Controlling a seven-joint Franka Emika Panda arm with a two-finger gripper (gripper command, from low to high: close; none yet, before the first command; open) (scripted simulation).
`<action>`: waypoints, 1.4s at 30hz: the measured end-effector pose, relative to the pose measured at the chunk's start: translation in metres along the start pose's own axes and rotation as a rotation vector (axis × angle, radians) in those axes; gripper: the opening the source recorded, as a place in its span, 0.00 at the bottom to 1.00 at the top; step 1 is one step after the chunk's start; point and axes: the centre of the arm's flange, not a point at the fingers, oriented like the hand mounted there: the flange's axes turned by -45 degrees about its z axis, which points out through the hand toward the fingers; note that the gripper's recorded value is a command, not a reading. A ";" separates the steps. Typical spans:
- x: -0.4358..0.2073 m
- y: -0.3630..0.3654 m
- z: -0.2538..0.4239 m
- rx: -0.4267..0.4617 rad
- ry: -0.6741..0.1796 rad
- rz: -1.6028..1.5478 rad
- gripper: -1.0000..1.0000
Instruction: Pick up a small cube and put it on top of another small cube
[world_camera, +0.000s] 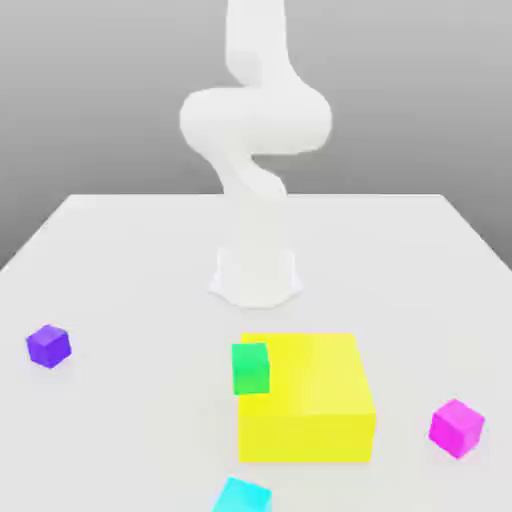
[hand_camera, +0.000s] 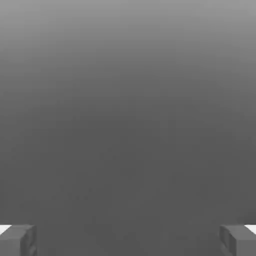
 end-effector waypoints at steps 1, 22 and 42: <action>0.001 0.000 0.020 -0.005 -0.028 0.012 0.50; -0.133 0.017 0.373 -0.110 -0.562 0.245 0.50; -0.247 0.021 0.481 -0.145 -0.723 0.318 0.00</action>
